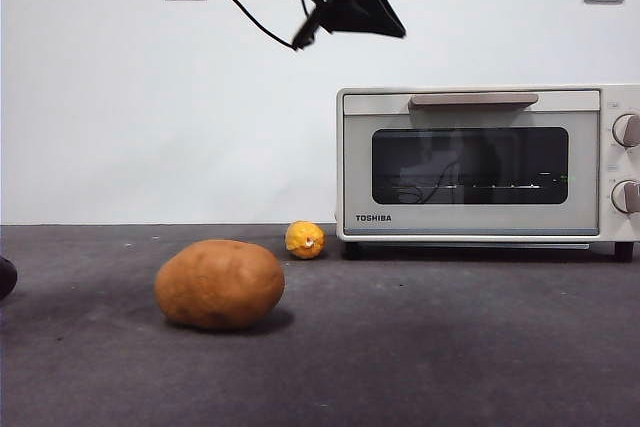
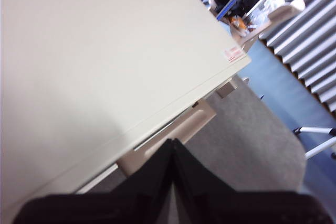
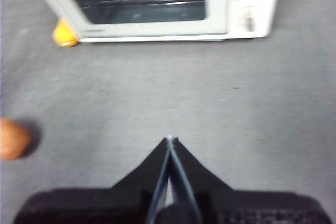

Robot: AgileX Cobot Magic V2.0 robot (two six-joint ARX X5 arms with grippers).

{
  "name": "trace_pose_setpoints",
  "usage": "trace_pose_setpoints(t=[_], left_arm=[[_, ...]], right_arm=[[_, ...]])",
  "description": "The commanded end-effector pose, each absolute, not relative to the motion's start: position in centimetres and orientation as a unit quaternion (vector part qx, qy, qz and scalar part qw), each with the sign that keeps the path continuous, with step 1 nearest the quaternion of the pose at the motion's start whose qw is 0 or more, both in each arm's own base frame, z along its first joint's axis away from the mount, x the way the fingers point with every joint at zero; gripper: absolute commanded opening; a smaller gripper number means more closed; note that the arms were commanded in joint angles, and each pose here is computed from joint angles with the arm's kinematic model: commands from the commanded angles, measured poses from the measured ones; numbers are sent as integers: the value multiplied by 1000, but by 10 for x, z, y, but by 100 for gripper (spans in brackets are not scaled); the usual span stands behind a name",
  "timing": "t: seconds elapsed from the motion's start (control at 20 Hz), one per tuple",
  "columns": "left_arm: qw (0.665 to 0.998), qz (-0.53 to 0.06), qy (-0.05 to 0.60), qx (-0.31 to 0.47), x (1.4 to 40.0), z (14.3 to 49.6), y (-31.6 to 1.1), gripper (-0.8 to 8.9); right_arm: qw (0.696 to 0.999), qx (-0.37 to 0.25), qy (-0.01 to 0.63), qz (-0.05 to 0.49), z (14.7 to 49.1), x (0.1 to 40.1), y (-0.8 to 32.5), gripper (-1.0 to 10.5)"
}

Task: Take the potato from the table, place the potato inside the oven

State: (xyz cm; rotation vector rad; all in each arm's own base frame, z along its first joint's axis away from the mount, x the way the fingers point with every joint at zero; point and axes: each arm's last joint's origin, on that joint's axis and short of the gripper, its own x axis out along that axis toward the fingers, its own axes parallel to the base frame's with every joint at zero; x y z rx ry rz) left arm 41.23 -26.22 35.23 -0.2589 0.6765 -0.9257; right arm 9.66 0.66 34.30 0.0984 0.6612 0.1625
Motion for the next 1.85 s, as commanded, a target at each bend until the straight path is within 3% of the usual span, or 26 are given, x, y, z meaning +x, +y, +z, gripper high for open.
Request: trace_pose_setpoints(t=[0.05,0.35,0.6,1.1,1.85], left_arm=[[836,-441,313,-92,419,339,-272,-5],[872,-410,267,14,410,335,-293,-5],[870,-419,245,79,400,321,-320,-6],[888,-381,241,92,408,300,-332,-6],[857,-368,331,145,384,275,-348,-6]], right_arm=[[942,43,321,90,345,97,7,2],[937,43,334,90,343,105,7,2],[935,42,340,90,342,109,7,2],[934,38,342,91,341,109,7,2],[937,38,336,91,350,105,7,3]])
